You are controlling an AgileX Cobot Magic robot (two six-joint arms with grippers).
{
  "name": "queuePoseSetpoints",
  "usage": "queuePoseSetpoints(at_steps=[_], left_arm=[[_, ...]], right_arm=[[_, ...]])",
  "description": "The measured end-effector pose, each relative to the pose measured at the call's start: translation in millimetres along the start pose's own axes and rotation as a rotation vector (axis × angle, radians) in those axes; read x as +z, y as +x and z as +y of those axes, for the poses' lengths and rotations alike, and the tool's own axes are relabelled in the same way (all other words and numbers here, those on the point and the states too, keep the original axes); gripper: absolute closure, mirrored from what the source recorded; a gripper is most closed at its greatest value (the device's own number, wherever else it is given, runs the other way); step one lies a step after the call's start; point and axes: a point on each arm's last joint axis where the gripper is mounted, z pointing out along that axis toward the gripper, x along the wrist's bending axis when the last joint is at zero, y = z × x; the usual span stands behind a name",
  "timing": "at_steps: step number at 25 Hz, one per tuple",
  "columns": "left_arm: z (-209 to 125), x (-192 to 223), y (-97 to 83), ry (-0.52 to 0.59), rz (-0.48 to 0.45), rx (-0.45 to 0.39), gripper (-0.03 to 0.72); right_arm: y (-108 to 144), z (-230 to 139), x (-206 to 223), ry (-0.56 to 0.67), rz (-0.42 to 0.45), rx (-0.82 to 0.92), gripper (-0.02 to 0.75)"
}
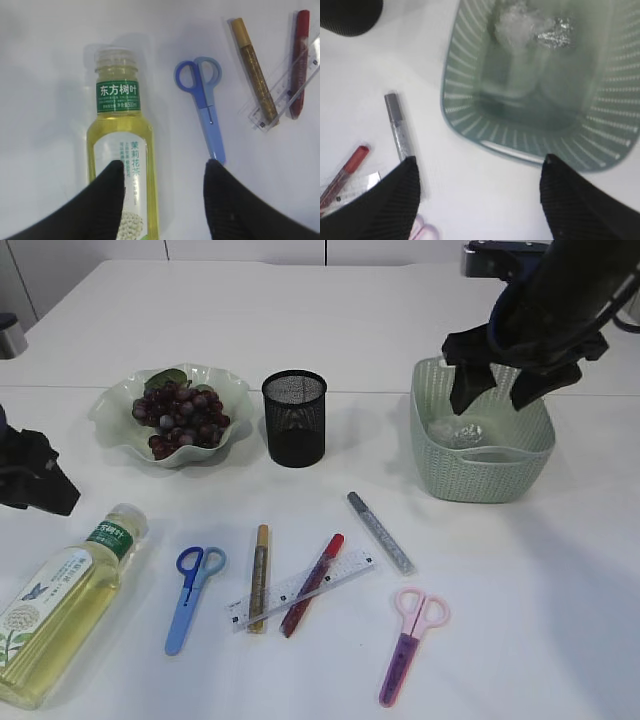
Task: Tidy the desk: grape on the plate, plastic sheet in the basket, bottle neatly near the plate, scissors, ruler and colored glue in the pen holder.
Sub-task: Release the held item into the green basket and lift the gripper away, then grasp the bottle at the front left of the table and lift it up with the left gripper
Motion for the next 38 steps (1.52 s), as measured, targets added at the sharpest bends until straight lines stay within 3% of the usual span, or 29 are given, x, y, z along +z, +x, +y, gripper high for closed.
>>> queuePoseSetpoints(at_steps=[10,14,18,24,28,31,38], left_arm=[[-3.1,-0.1,1.4,0.034,0.015,0.022,0.304],[-7.3,5.3,6.7,0.104,0.055,0.066,0.214],[-8.9,13.7,12.5,0.153,0.093,0.072,0.141],[-13.4,29.5,6.4,0.249,0.083,0.085,0.129],[-14.3,36.7,-5.2,0.275,0.123,0.121,0.129],[-12.7,39.2,-3.1,0.264,0.173,0.109,0.129],[-13.9,58.7,1.3,0.313,0.184,0.097,0.102]], right_arm=[[6.1,-22.6,-88.8,-0.025,0.001,-0.010,0.160],[7.2,-28.9,-105.6,-0.044,0.002,-0.014,0.160],[6.0,-45.7,-98.4,0.020,0.000,-0.010,0.160],[2.6,-82.8,-72.5,0.157,-0.001,-0.020,0.160],[1.6,-96.3,-65.8,0.180,-0.001,-0.023,0.160],[1.3,-98.2,-63.9,0.182,0.000,-0.029,0.160],[1.4,-97.0,-64.4,0.165,0.000,-0.036,0.160]])
